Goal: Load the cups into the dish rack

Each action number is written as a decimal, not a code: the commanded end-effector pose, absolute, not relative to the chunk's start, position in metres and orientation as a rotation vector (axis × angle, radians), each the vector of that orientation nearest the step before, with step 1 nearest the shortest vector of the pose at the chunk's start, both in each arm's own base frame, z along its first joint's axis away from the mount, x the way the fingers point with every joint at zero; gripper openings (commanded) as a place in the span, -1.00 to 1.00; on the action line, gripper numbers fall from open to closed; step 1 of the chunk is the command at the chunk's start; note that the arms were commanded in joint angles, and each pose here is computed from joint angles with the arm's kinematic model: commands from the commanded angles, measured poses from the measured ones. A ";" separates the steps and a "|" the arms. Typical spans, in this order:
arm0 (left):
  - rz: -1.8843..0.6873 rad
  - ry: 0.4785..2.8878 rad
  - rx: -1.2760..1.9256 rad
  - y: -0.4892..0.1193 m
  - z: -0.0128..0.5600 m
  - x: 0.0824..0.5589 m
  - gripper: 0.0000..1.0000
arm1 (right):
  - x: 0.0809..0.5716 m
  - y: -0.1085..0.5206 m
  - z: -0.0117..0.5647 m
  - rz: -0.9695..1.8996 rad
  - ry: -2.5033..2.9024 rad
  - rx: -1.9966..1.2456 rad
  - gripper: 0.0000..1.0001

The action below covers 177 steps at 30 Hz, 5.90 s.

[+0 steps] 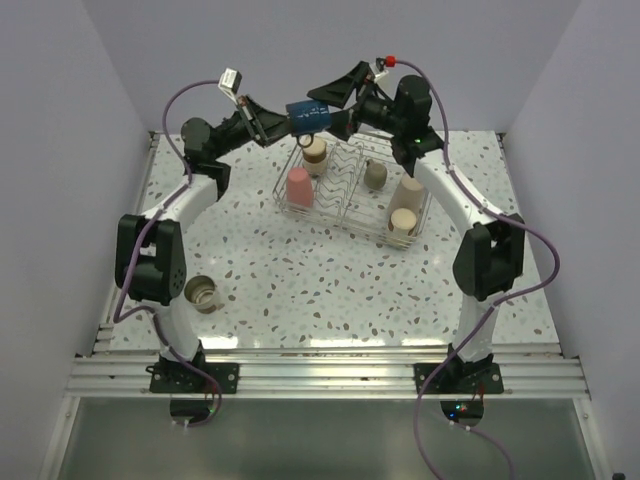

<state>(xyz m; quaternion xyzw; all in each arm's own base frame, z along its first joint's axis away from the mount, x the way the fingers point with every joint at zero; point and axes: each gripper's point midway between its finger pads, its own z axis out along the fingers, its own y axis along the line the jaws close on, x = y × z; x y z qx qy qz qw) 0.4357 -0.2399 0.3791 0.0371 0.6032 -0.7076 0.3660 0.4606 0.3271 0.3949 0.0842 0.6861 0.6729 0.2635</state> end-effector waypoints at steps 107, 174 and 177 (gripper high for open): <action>-0.235 2.209 -0.459 -0.025 0.217 0.339 1.00 | 0.492 0.176 0.174 -0.189 2.439 -0.136 -1.00; -0.154 2.350 -0.472 -0.020 0.195 0.283 0.90 | 0.510 0.186 0.251 0.006 2.236 0.038 0.97; -0.128 2.414 -0.482 -0.021 0.182 0.258 0.89 | 0.503 0.186 0.264 0.036 2.220 0.046 0.97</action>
